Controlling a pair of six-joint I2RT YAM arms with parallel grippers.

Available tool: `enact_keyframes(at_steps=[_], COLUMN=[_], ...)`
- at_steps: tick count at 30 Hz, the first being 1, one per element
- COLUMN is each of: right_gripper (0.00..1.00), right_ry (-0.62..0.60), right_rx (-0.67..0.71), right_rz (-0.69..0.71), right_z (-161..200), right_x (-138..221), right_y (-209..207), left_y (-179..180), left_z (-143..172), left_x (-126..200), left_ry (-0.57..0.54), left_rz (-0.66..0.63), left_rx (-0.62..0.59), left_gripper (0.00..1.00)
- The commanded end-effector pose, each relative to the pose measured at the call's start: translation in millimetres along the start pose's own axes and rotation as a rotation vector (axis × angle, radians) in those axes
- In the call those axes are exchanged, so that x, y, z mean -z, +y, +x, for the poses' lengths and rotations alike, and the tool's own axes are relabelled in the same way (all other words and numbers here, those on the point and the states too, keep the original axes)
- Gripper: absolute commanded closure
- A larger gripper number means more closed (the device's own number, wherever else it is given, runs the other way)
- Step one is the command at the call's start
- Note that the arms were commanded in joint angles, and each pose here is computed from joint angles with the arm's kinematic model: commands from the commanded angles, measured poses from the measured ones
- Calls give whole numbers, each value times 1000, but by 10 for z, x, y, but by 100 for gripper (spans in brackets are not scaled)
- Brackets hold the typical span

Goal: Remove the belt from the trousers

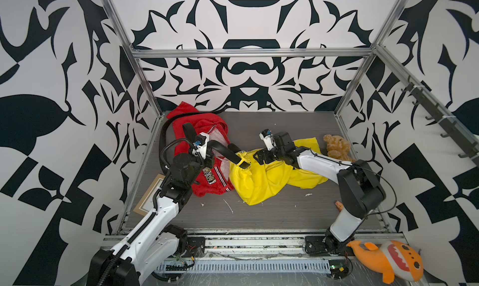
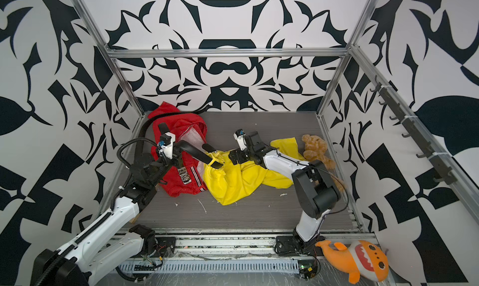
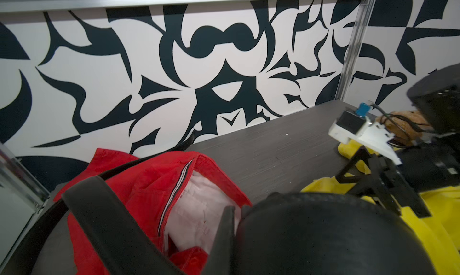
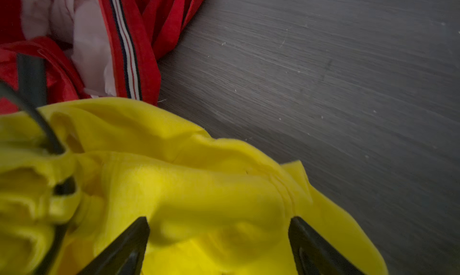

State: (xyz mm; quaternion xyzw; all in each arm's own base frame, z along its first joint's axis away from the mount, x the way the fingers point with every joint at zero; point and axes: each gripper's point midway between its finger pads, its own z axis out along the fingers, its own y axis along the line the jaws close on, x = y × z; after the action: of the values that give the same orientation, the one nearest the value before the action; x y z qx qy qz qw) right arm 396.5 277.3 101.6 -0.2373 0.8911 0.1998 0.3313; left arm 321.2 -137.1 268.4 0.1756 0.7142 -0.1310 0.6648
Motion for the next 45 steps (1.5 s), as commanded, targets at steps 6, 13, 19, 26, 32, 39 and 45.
enact_keyframes(at_steps=[6, 13, 19, 26, 32, 39, 45], right_gripper=[21, 32, 28, 20, 19, 19, 18], right_ry=[353, 372, 265, 22, 115, 220, 281], right_rx=[79, -237, -272, -100, 175, 257, 261], right_rz=[412, 500, 348, -28, -166, -298, -356], right_z=[785, 1081, 824, -44, 9, 241, 417], right_x=[-98, 555, 837, 1067, 761, 523, 352], right_y=[-759, -1321, -1196, -300, 327, 555, 689], left_y=[199, 184, -25, -311, -317, -284, -278], left_z=[409, 650, 828, 1048, 1073, 1039, 1069], left_x=[373, 535, 464, 463, 531, 582, 582], left_ry=[161, 240, 322, 388, 386, 373, 380], left_rz=[-141, -161, -96, -23, -27, -40, -44], left_rx=[138, 197, 170, 132, 120, 113, 106], left_gripper=[100, 100, 100, 100, 100, 100, 100])
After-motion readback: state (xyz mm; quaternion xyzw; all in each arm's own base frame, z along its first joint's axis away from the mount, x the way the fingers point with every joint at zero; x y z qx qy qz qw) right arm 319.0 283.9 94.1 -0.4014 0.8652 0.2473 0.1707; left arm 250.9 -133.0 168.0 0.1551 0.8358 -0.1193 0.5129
